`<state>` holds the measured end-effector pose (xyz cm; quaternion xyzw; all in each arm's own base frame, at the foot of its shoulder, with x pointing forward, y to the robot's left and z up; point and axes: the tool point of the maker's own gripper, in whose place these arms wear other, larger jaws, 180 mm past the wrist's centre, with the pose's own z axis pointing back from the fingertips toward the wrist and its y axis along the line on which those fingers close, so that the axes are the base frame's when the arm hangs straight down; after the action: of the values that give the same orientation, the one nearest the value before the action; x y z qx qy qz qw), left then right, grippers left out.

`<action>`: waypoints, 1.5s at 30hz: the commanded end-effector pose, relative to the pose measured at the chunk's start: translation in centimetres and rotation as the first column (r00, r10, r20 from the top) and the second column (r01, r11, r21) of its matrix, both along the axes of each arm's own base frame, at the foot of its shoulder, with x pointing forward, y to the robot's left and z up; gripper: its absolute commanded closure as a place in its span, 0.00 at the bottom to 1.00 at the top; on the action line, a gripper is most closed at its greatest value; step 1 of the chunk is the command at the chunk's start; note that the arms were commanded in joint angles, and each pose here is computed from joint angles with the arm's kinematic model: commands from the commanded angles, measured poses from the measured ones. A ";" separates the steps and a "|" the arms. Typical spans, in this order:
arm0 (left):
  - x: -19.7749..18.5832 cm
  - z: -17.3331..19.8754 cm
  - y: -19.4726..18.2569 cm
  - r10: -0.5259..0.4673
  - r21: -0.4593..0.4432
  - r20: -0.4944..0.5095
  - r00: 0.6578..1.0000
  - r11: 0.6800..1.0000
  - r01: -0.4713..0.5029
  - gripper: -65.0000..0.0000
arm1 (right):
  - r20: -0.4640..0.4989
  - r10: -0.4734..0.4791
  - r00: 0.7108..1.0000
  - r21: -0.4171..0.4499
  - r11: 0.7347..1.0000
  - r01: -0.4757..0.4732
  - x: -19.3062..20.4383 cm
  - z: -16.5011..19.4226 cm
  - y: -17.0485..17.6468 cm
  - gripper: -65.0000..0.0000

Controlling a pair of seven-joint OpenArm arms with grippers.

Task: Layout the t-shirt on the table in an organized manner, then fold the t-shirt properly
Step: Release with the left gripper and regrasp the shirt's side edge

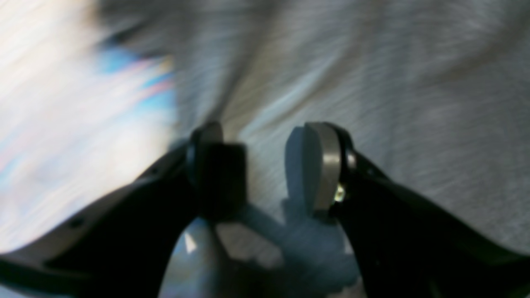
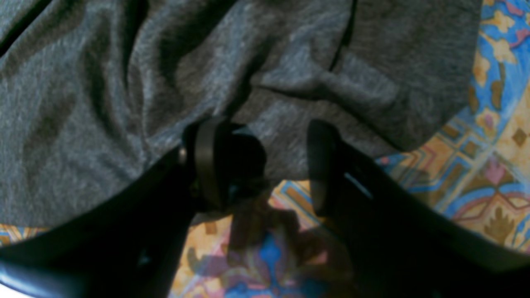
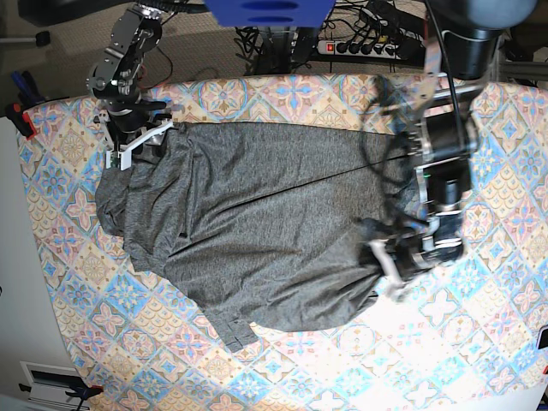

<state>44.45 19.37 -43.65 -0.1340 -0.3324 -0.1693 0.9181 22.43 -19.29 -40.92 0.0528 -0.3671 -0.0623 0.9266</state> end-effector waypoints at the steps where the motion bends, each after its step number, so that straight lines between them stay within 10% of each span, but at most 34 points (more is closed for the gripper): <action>1: -2.7 -2.5 2.3 0.004 0.106 -0.117 0.993 0.994 0.009 0.54 | 0.071 0.002 0.997 -0.011 1.000 -0.001 1.6 1.7 -0.3 0.57; 8: -8.4 -6.6 4.5 0.048 0.110 -0.220 0.974 0.994 -0.024 0.55 | 0.151 -0.031 0.988 -0.037 0.999 0.037 3.6 4.2 -1.8 0.57; 17: -5.7 -4.9 1.3 0.065 -0.008 -0.152 0.986 0.998 -0.067 0.55 | 0.265 -0.022 0.964 -0.065 0.997 0.041 6.9 7.9 -2.4 0.57; 33: -2.4 13.5 -4.6 -0.083 0.336 0.202 0.976 0.942 0.011 0.55 | 0.223 -0.022 0.974 -0.052 0.998 0.034 8.2 6.0 -3.5 0.57; 45: -6.5 15.0 -3.2 -0.055 0.428 0.198 0.979 0.903 -0.036 0.55 | 0.182 -0.090 0.979 -0.085 0.991 0.107 6.7 4.2 -8.1 0.57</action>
<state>37.29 15.93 -29.89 0.0799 -0.3626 -0.2596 0.8915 27.98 -26.25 -38.78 0.0097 -0.4182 -0.0865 0.9042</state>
